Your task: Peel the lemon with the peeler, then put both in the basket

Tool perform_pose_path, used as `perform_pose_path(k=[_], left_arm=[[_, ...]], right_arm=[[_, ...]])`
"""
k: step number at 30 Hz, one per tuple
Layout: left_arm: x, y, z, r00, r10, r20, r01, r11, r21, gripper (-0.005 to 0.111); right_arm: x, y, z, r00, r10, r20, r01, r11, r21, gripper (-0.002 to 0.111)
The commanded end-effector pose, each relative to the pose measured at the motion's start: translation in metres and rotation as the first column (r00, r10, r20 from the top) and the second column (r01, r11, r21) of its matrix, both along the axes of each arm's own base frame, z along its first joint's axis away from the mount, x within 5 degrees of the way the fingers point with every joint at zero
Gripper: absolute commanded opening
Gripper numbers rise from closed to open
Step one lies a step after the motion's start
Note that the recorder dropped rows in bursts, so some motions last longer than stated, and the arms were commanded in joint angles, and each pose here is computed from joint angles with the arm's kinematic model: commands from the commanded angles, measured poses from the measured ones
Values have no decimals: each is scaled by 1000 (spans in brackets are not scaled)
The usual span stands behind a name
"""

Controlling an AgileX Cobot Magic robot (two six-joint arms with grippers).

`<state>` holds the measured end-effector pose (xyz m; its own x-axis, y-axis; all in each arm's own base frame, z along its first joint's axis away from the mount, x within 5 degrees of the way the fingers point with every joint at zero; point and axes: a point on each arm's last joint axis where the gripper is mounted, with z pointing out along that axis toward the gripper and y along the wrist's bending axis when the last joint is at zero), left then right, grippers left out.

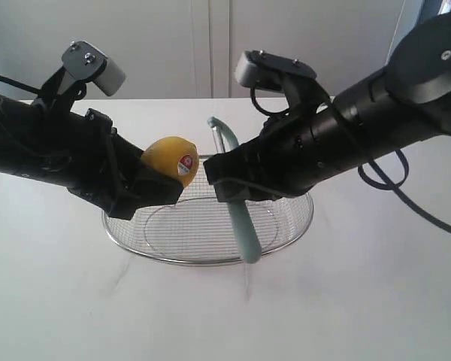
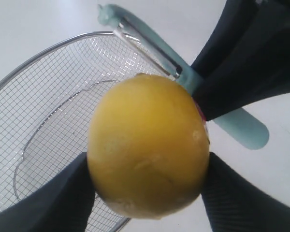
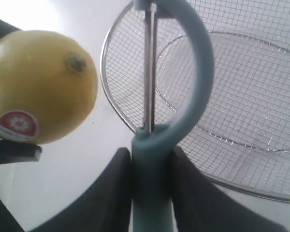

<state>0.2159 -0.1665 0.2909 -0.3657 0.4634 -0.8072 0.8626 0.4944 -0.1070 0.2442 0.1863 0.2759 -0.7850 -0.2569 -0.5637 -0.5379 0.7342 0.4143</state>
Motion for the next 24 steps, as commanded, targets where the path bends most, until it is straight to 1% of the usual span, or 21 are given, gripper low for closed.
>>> perform_pose_path(k=[1, 3, 9, 17, 24], left_arm=[[-4, -2, 7, 1000, -8, -1, 8, 999, -38, 0], [-4, -2, 7, 1000, -8, -1, 8, 999, -38, 0], [-4, -2, 7, 1000, -8, -1, 8, 999, -38, 0], [-4, -2, 7, 1000, -8, -1, 8, 999, -38, 0], [-4, -2, 7, 1000, -8, -1, 8, 999, -38, 0]], right_arm=[[4, 3, -13, 999, 4, -49, -5, 1000, -22, 0], [4, 5, -17, 997, 2, -76, -3, 1000, -10, 0], [1, 12, -20, 992, 76, -102, -74, 997, 30, 0], [-3, 13, -20, 984, 133, -121, -129, 991, 36, 0], [-1, 13, -18, 989, 111, -95, -107, 993, 44, 0]])
